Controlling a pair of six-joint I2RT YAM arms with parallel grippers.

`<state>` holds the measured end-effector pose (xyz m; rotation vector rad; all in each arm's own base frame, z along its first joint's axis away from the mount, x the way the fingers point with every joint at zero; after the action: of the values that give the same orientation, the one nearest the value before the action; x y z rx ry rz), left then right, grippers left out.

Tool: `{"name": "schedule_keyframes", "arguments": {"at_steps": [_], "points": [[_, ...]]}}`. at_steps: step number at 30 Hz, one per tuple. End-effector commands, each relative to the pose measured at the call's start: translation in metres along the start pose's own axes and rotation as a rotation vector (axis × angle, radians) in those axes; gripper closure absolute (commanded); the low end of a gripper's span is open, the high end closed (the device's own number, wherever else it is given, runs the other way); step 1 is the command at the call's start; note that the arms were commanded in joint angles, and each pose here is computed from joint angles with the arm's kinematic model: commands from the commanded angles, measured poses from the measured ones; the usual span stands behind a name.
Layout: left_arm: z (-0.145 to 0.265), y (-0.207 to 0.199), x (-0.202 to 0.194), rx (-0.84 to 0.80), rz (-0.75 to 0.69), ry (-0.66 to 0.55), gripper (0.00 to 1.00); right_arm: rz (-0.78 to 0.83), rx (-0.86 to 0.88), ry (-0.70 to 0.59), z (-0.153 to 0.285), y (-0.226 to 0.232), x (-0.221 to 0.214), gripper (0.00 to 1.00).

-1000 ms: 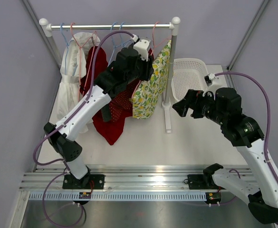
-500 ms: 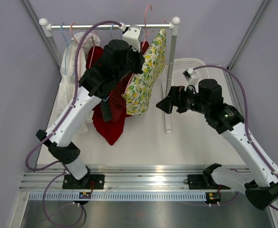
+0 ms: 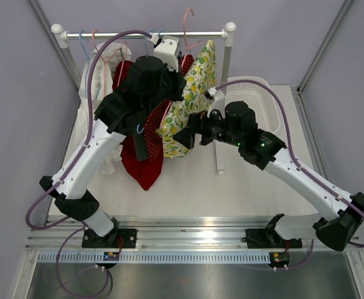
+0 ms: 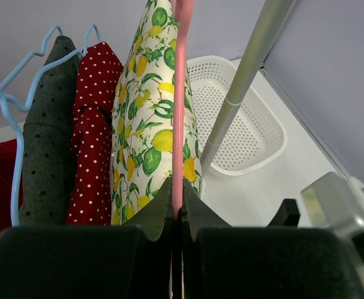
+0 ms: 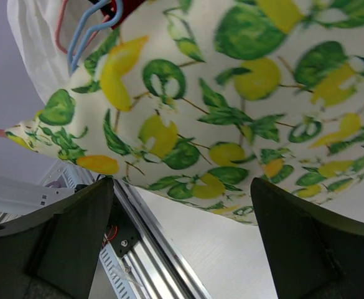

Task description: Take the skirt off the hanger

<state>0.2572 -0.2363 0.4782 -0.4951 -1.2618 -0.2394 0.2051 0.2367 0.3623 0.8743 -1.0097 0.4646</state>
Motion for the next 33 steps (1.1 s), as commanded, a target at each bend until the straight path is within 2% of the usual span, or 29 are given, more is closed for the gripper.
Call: {"name": "schedule_keyframes", "arguments": {"at_steps": [1, 7, 8, 9, 11, 14, 22, 25, 26, 29, 32, 33], "points": [[0.020, -0.006, 0.026, -0.037, 0.061, -0.131, 1.00, 0.070, 0.042, -0.101, -0.011, 0.022, 0.019, 0.01], [0.023, -0.009, 0.027, -0.063, 0.090, -0.133, 1.00, 0.069, 0.024, -0.097, -0.028, 0.023, 0.009, 0.02], [0.022, -0.009, 0.027, -0.065, 0.095, -0.132, 1.00, 0.069, 0.020, -0.104, -0.028, 0.023, 0.009, 0.16], [0.023, -0.010, 0.027, -0.070, 0.096, -0.131, 1.00, 0.072, 0.007, -0.109, -0.029, 0.021, 0.007, 0.38], [0.025, -0.010, 0.027, -0.075, 0.103, -0.135, 1.00, 0.074, -0.013, -0.125, -0.027, 0.020, 0.008, 0.74], [0.027, -0.009, 0.026, -0.078, 0.110, -0.138, 1.00, 0.077, -0.049, -0.152, -0.021, 0.018, 0.009, 1.00], [0.031, -0.004, 0.025, -0.036, 0.104, -0.154, 1.00, 0.069, -0.045, -0.172, 0.008, 0.021, 0.005, 1.00], [0.036, 0.003, 0.028, 0.024, 0.075, -0.166, 1.00, 0.054, -0.129, -0.161, 0.036, 0.015, -0.006, 1.00], [0.039, 0.006, 0.029, 0.042, 0.054, -0.169, 1.00, 0.050, -0.173, -0.144, 0.046, 0.011, -0.013, 1.00], [0.048, 0.015, 0.031, 0.114, 0.018, -0.180, 1.00, 0.043, -0.342, -0.245, 0.106, 0.001, -0.018, 1.00], [0.052, 0.019, 0.028, 0.145, -0.004, -0.164, 1.00, 0.041, -0.446, -0.304, 0.145, -0.005, -0.020, 1.00], [0.051, 0.022, 0.023, 0.163, -0.010, -0.152, 1.00, 0.028, -0.491, -0.383, 0.169, -0.004, -0.013, 1.00]]}}
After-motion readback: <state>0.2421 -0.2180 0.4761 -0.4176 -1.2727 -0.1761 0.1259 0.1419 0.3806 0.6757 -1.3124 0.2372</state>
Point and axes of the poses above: each gripper's point midway between its finger pads, its own z axis back along the fingers, its own y axis along the line the jaws close on, x = y × z, the point moved 10 cm from there along z, back along the fingers, and after that the axes turned 4 degrees about z, right-handed, at the moved point
